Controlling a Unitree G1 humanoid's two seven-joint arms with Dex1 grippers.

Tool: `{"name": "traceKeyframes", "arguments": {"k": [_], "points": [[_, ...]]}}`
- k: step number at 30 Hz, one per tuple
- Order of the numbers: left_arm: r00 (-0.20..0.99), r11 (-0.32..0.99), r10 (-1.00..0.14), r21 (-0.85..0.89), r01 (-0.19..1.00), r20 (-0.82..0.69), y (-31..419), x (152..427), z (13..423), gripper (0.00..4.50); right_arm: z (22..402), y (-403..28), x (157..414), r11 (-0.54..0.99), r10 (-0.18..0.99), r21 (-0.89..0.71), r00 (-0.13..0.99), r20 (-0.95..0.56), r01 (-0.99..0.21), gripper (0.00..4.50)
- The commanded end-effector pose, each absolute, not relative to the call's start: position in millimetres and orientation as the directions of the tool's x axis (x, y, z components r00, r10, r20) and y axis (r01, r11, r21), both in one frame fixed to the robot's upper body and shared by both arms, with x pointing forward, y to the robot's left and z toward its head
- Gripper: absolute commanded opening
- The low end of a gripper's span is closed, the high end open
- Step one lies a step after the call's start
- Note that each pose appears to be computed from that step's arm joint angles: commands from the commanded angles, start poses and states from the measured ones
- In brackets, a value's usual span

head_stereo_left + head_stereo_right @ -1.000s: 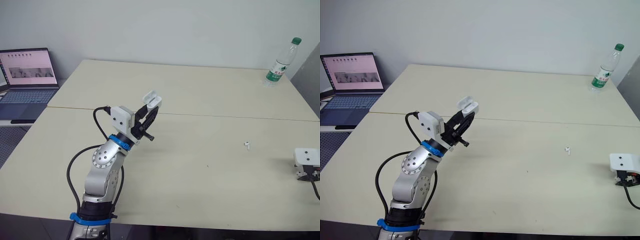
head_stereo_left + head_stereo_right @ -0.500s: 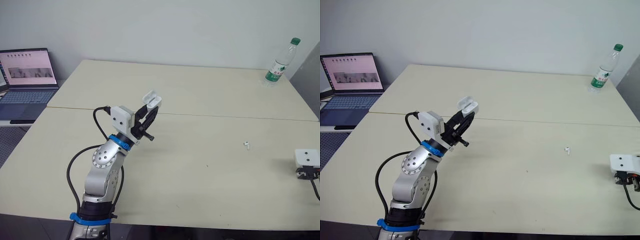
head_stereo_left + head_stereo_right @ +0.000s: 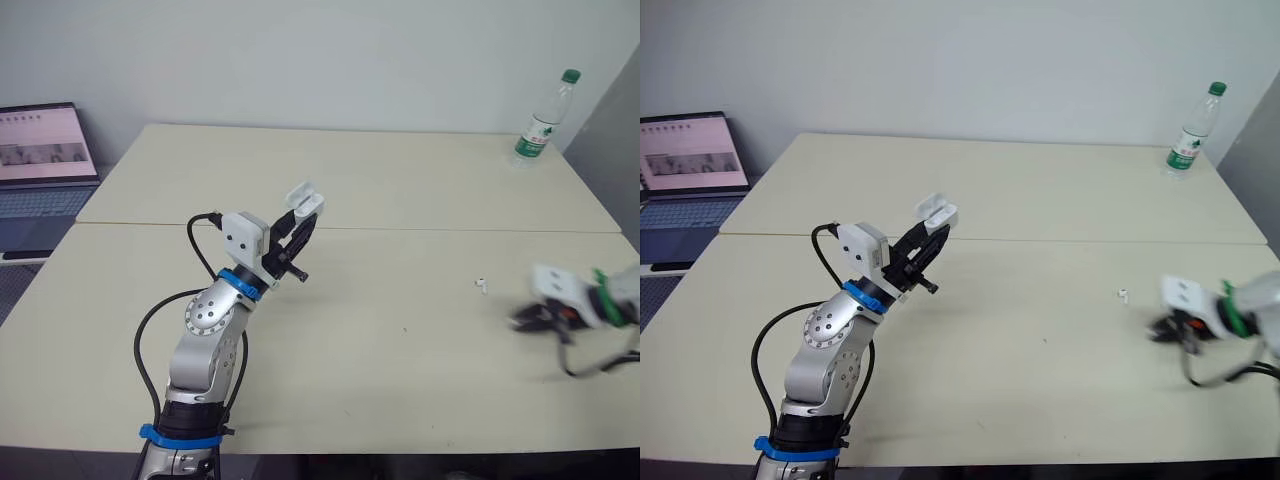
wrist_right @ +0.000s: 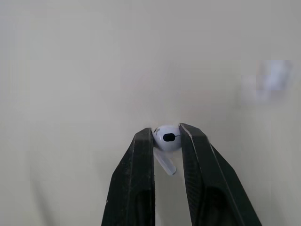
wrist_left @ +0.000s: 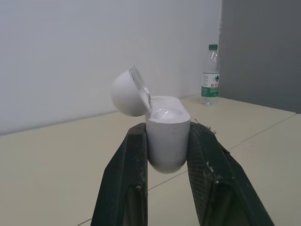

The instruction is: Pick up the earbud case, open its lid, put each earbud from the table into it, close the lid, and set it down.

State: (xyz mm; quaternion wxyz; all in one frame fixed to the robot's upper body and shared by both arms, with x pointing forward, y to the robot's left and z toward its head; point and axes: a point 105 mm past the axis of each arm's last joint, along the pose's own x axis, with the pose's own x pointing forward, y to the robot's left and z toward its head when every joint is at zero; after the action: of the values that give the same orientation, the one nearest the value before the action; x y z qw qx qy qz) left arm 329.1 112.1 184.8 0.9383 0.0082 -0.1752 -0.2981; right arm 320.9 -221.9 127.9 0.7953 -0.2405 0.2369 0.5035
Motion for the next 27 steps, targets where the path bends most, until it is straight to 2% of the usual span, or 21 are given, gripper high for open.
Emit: {"name": "traceKeyframes", "arguments": {"k": [1,3,6,10,16,27], "points": [[0.739,0.815,-0.569,0.129,0.565,0.361,110,327,194,0.76,218,-153,340,0.461,0.827,-0.166,0.49,-0.275,-0.872,0.42],[0.735,0.811,-0.575,0.13,0.57,0.36,108,328,193,0.76,241,-117,341,0.466,0.856,-0.186,0.494,-0.152,-0.865,0.42],[0.728,0.806,-0.581,0.129,0.578,0.365,106,330,196,0.76,270,-73,334,0.473,0.881,-0.106,0.472,0.036,-0.875,0.42],[0.713,0.798,-0.588,0.129,0.589,0.381,101,333,203,0.76,291,-39,325,0.461,0.872,-0.009,0.451,0.192,-0.887,0.42],[0.685,0.783,-0.603,0.139,0.606,0.408,94,337,217,0.76,288,-23,324,0.481,0.844,0.04,0.475,0.248,-0.876,0.42],[0.659,0.765,-0.621,0.145,0.628,0.425,85,336,223,0.76,277,-8,326,0.499,0.831,0.047,0.493,0.259,-0.865,0.42]]}}
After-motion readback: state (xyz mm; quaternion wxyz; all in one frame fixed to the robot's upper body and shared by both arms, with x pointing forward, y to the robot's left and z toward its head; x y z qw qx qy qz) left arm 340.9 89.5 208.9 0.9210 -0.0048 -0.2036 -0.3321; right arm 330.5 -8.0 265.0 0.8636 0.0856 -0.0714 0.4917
